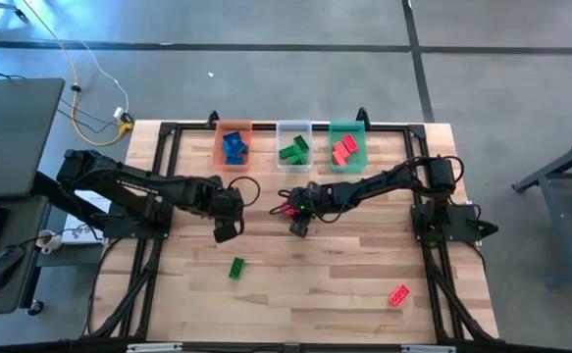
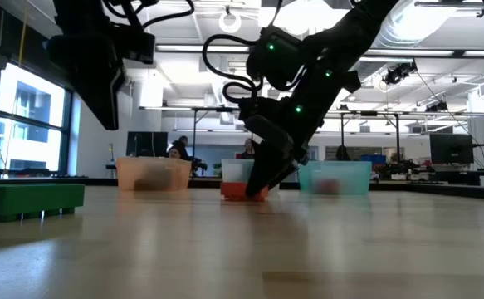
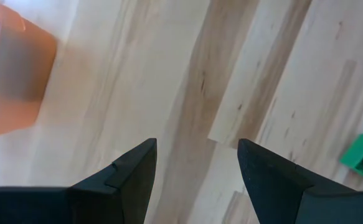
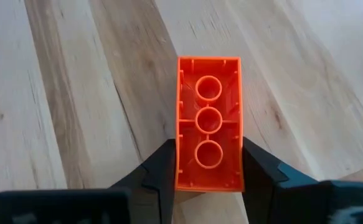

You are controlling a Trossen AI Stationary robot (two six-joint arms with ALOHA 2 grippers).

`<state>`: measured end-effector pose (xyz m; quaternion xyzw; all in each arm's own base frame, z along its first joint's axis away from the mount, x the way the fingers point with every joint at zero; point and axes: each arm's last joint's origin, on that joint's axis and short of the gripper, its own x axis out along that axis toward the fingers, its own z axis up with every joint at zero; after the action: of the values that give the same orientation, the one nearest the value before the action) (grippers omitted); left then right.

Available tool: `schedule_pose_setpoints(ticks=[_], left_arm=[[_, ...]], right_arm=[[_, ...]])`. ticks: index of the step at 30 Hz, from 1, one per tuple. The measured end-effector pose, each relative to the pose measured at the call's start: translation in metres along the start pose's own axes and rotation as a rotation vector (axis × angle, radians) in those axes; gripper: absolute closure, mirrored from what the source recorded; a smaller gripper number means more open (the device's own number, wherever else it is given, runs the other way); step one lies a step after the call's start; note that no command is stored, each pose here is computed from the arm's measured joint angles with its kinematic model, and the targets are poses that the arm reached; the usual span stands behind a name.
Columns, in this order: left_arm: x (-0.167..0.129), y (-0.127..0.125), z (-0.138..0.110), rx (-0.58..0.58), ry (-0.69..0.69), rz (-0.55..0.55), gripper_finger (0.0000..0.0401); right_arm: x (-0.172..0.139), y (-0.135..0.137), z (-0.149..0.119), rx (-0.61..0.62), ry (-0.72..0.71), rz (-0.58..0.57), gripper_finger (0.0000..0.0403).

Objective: Sort & place blocks by color
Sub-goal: Put the orange game piece into the bin

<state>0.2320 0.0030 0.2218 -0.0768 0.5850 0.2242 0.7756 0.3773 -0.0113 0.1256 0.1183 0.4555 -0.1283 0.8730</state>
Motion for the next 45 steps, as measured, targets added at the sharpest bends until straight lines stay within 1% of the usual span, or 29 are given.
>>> schedule_pose_setpoints(ticks=[5,10,21,28,33,40,45], left_arm=[[-0.002,-0.006,-0.003,-0.004,-0.004,-0.009,0.0189],[-0.003,-0.012,-0.005,0.011,-0.009,-0.019,0.0189],[-0.005,-0.017,-0.007,0.029,-0.016,-0.028,0.019],[-0.005,-0.017,-0.007,0.03,-0.016,-0.028,0.019],[-0.005,-0.017,-0.007,0.032,-0.017,-0.028,0.019],[-0.005,-0.017,-0.007,0.032,-0.016,-0.028,0.019],[-0.005,-0.017,-0.007,0.033,-0.015,-0.028,0.019]], right_arm=[[-0.004,0.0,0.001,-0.016,0.0,-0.01,0.0293],[-0.021,-0.003,0.009,-0.045,-0.043,-0.052,0.0293],[-0.076,-0.029,0.025,-0.045,-0.111,-0.252,0.0293],[-0.107,-0.052,0.032,0.013,-0.15,-0.353,0.0293],[-0.123,-0.07,0.031,0.072,-0.136,-0.435,0.0293],[-0.13,-0.092,0.028,0.175,-0.097,-0.505,0.0293],[-0.131,-0.111,0.024,0.298,-0.068,-0.568,0.0293]])
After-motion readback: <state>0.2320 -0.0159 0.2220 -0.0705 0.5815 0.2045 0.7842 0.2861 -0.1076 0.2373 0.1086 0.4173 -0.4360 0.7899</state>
